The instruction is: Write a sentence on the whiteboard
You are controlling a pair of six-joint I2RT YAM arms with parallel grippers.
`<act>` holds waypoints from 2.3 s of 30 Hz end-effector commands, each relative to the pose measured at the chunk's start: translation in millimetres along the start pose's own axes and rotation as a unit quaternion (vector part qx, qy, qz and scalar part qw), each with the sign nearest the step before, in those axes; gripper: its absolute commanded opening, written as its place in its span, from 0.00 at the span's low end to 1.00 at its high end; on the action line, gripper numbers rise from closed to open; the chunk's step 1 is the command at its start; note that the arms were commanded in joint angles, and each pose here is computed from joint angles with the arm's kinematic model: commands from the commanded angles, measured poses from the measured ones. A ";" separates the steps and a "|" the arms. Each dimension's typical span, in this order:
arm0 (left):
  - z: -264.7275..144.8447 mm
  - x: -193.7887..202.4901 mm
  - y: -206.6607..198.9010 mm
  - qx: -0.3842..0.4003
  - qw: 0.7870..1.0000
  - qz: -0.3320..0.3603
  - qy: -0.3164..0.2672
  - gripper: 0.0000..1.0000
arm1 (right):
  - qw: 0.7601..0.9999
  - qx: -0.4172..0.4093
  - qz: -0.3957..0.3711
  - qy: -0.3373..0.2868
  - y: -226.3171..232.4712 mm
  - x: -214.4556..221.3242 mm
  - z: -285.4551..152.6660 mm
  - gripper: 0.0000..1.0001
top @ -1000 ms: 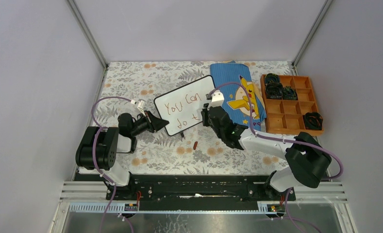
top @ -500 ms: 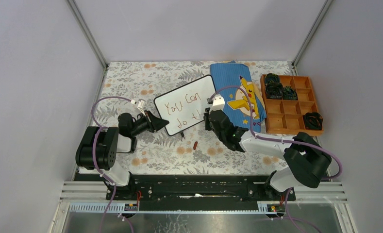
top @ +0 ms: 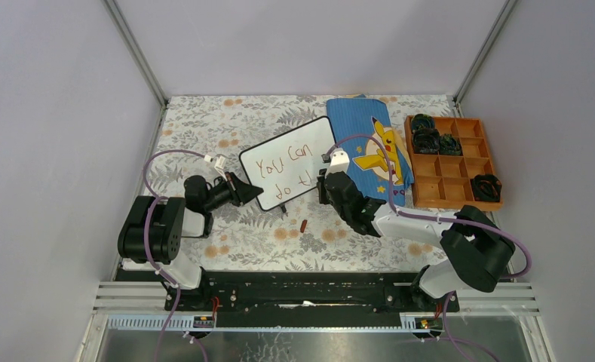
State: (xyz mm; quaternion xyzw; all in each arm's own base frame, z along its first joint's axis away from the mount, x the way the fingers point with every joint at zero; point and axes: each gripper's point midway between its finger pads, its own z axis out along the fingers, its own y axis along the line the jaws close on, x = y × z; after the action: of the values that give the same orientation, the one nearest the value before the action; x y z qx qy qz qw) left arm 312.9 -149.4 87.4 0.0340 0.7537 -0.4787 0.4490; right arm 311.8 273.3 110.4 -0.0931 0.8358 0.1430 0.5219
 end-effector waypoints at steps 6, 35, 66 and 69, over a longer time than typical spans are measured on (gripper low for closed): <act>2.9 7.0 9.7 -0.018 1.000 -0.002 0.011 0.25 | 0.999 -0.002 0.009 -0.034 7.1 -38.1 -0.7 0.00; 2.8 6.9 9.8 -0.019 1.000 -0.001 0.011 0.25 | 0.999 0.032 0.007 -0.033 -8.1 -44.0 7.5 0.00; 3.3 8.0 9.2 -0.018 1.000 -0.002 0.013 0.25 | 0.998 0.012 0.037 -0.057 -8.5 -60.8 -17.4 0.00; 3.4 8.3 8.9 -0.017 1.000 -0.002 0.013 0.25 | 0.996 0.005 0.048 -0.069 -4.2 -73.5 -18.9 0.00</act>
State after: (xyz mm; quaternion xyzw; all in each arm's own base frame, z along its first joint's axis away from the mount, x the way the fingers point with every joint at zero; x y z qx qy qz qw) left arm 312.3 -151.8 86.0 0.0360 0.7555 -0.4791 0.4454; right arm 317.1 260.0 140.8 -0.0746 0.8292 0.1404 0.5359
